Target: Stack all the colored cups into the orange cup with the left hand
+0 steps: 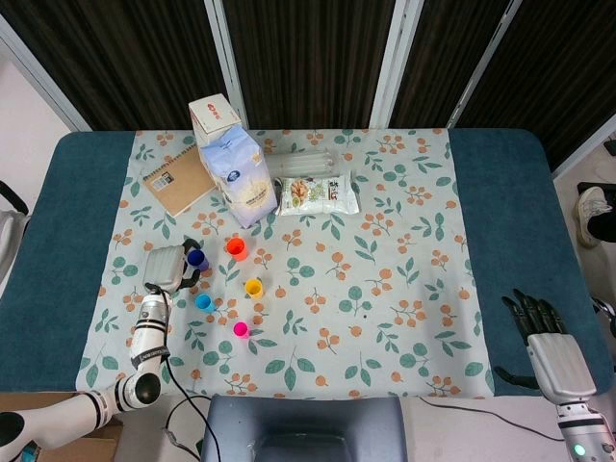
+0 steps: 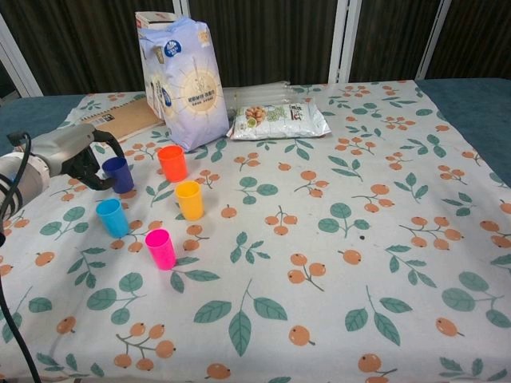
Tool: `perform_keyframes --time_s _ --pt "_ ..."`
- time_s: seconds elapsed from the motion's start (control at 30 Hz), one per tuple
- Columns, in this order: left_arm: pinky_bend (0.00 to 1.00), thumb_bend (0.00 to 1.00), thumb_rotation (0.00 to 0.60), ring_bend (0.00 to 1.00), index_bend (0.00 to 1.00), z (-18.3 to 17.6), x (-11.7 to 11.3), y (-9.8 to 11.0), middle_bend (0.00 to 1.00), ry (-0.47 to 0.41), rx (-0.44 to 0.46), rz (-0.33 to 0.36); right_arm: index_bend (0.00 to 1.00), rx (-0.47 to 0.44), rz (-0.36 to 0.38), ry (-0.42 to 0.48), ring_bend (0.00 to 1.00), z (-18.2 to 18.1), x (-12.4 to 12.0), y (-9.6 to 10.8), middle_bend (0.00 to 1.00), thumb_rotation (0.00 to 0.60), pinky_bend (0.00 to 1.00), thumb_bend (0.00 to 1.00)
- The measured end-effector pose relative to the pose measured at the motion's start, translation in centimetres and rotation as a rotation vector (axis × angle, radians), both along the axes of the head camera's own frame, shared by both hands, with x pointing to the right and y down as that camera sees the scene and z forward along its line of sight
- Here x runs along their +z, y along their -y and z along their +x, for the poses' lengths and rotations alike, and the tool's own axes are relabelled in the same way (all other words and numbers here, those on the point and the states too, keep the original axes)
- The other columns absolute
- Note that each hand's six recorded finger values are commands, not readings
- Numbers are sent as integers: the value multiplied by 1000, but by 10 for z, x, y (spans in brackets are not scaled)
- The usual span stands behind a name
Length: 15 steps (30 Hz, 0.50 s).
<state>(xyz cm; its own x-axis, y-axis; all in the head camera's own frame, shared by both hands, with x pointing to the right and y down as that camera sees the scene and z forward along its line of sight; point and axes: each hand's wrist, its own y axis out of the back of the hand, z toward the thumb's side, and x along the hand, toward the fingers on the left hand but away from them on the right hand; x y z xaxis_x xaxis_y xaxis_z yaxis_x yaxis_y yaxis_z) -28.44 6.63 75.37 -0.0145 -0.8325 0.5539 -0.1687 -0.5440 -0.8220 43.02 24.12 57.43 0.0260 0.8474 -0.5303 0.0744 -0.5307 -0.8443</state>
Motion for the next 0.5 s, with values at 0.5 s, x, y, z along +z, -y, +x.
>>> perform_keyframes --time_s 0.5 --pt "1000 344 600 1000 489 4 8 4 1000 -7 -8 -9 0 5 5 2 0 1 -2 1 0 600 0 140"
